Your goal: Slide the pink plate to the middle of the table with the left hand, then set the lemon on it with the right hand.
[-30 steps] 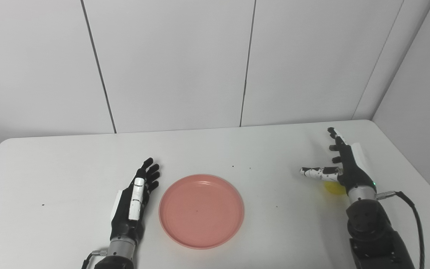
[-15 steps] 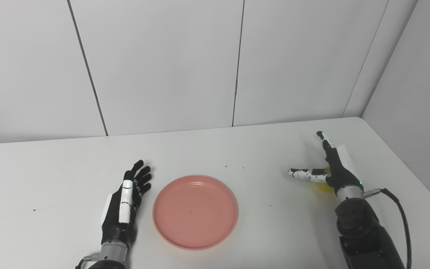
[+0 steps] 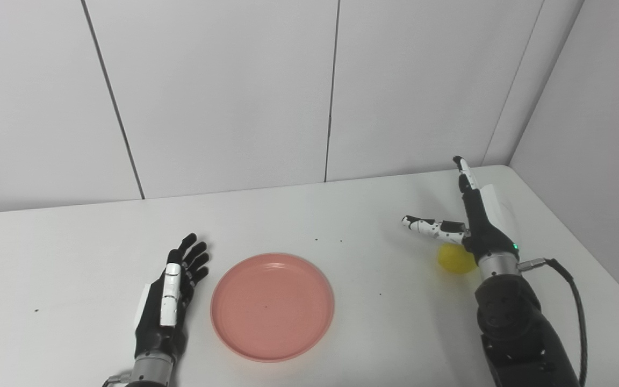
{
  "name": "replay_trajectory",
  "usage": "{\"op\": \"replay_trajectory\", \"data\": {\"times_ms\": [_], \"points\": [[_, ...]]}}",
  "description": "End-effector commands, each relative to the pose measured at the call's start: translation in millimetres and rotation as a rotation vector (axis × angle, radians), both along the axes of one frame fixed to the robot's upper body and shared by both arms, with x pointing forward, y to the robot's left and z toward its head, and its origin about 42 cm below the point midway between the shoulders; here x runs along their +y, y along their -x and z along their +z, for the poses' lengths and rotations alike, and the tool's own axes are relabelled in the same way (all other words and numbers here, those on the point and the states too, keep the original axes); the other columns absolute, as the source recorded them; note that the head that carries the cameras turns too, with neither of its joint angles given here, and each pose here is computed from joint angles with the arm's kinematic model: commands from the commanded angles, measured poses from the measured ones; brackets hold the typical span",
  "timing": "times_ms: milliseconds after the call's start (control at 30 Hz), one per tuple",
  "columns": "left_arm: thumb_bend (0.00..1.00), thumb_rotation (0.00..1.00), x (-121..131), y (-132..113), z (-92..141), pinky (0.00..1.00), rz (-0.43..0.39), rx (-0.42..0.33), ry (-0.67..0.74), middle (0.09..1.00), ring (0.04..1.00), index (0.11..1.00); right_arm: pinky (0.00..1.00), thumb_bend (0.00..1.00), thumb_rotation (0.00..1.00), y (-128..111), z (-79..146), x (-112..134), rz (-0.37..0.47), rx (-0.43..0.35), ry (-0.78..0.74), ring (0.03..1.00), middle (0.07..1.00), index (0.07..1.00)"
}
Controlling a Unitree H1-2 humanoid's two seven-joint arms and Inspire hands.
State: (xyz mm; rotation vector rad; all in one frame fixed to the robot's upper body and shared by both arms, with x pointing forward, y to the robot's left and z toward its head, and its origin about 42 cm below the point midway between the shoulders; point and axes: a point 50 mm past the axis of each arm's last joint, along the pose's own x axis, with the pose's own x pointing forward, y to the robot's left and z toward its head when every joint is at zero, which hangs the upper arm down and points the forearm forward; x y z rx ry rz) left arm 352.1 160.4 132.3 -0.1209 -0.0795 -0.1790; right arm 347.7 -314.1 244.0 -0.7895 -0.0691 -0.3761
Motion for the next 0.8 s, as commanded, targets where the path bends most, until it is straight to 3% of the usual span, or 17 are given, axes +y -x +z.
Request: {"op": "replay_trajectory", "data": {"times_ms": [0, 167, 467, 767], "points": [[0.65, 1.0, 0, -6, 20, 0.88, -0.012, -0.09, 0.01, 0.891, 0.893, 0.882, 0.83, 0.88, 0.31, 1, 30, -4, 0.004, -0.074, 0.033, 0.931, 0.968, 0.957], [0.66, 1.0, 5, -10, 19, 0.83, -0.001, -0.104, 0.01, 0.874, 0.87, 0.862, 0.83, 0.87, 0.27, 6, 35, -19, 0.02, -0.019, 0.05, 0.925, 0.958, 0.945], [0.66, 1.0, 9, -11, 19, 0.86, -0.016, -0.094, 0.01, 0.88, 0.878, 0.868, 0.85, 0.89, 0.16, 12, 19, -29, 0.029, 0.102, -0.01, 0.934, 0.946, 0.93], [0.67, 1.0, 15, -12, 15, 0.82, 0.0, -0.099, 0.028, 0.856, 0.851, 0.844, 0.78, 0.9, 0.21, 4, -3, -29, 0.02, 0.208, 0.01, 0.888, 0.911, 0.91]]}}
